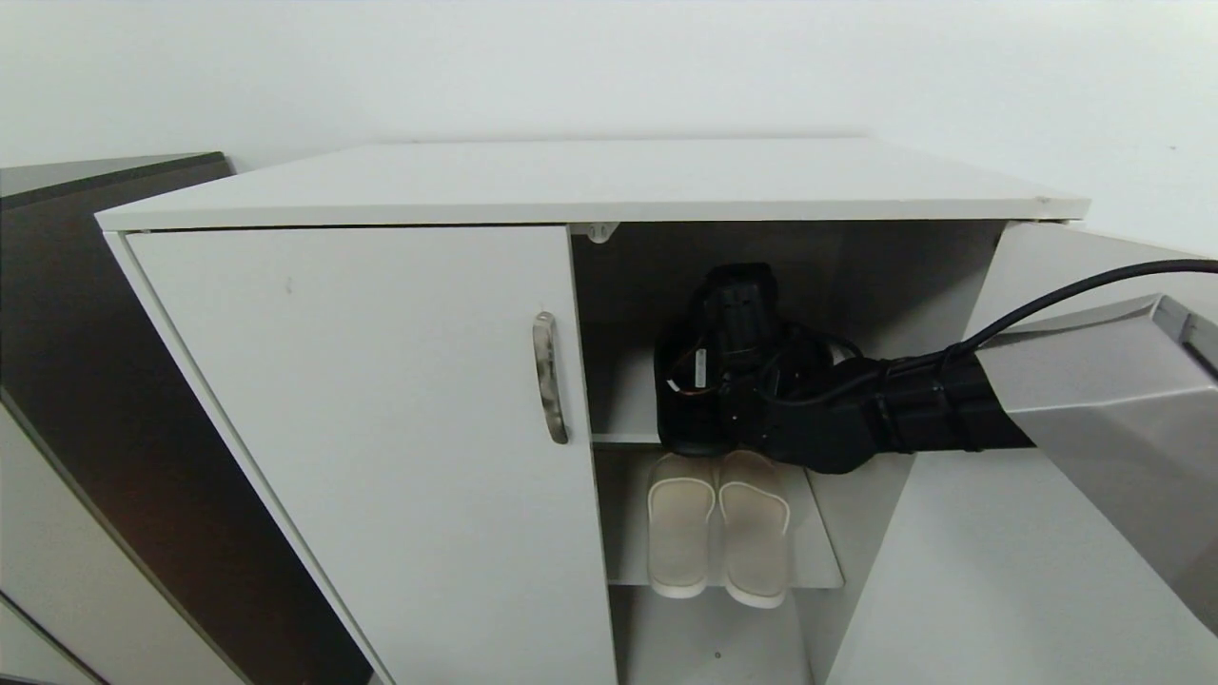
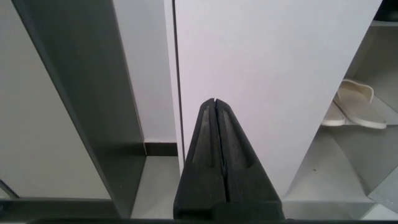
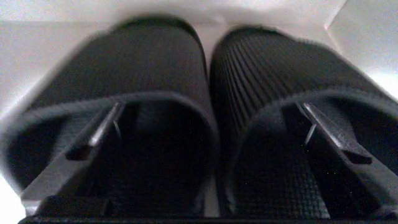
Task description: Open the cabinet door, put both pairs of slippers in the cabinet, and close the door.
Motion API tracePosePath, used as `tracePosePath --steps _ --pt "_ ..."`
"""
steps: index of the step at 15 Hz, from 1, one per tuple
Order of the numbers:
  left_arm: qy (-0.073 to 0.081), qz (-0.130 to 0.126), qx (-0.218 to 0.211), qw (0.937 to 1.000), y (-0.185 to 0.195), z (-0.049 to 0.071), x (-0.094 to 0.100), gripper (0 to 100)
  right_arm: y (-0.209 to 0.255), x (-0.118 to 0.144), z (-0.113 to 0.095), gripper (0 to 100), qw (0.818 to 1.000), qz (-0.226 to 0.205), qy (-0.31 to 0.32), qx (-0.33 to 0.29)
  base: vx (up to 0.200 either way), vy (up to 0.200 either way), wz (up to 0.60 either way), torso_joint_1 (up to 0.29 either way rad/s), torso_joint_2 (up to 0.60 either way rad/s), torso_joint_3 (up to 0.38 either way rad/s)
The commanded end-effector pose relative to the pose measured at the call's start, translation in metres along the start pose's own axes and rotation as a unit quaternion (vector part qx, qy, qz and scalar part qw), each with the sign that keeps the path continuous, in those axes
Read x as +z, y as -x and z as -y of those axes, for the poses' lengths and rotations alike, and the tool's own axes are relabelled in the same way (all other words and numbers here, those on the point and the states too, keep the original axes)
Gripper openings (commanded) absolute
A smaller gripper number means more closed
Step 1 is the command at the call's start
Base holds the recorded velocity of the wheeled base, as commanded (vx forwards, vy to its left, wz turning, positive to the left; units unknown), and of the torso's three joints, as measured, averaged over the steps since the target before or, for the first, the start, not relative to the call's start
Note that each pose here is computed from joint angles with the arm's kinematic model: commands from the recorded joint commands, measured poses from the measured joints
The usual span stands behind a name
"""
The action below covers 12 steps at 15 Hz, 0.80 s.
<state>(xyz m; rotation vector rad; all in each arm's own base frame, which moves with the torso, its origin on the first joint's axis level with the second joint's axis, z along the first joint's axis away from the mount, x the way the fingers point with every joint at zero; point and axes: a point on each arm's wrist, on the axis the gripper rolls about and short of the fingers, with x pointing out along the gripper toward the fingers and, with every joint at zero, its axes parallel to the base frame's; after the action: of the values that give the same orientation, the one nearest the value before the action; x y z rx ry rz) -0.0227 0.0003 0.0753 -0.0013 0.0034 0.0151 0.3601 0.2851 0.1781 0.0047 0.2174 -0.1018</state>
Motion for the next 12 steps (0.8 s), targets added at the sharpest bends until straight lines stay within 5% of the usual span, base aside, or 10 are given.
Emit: tracePosePath --steps 1,12 --pt "0.0 0.0 0.0 1.0 0.0 0.0 0.0 0 0.016 0.004 0.003 100 1.0 0.0 0.002 0.007 0.0 0.0 0.0 0.0 0.0 0.0" --pt "0.0 0.0 0.0 1.0 0.0 0.0 0.0 0 0.118 0.01 0.049 100 0.998 -0.019 -0.009 0.062 0.0 0.0 0.0 0.0 0.0 0.0"
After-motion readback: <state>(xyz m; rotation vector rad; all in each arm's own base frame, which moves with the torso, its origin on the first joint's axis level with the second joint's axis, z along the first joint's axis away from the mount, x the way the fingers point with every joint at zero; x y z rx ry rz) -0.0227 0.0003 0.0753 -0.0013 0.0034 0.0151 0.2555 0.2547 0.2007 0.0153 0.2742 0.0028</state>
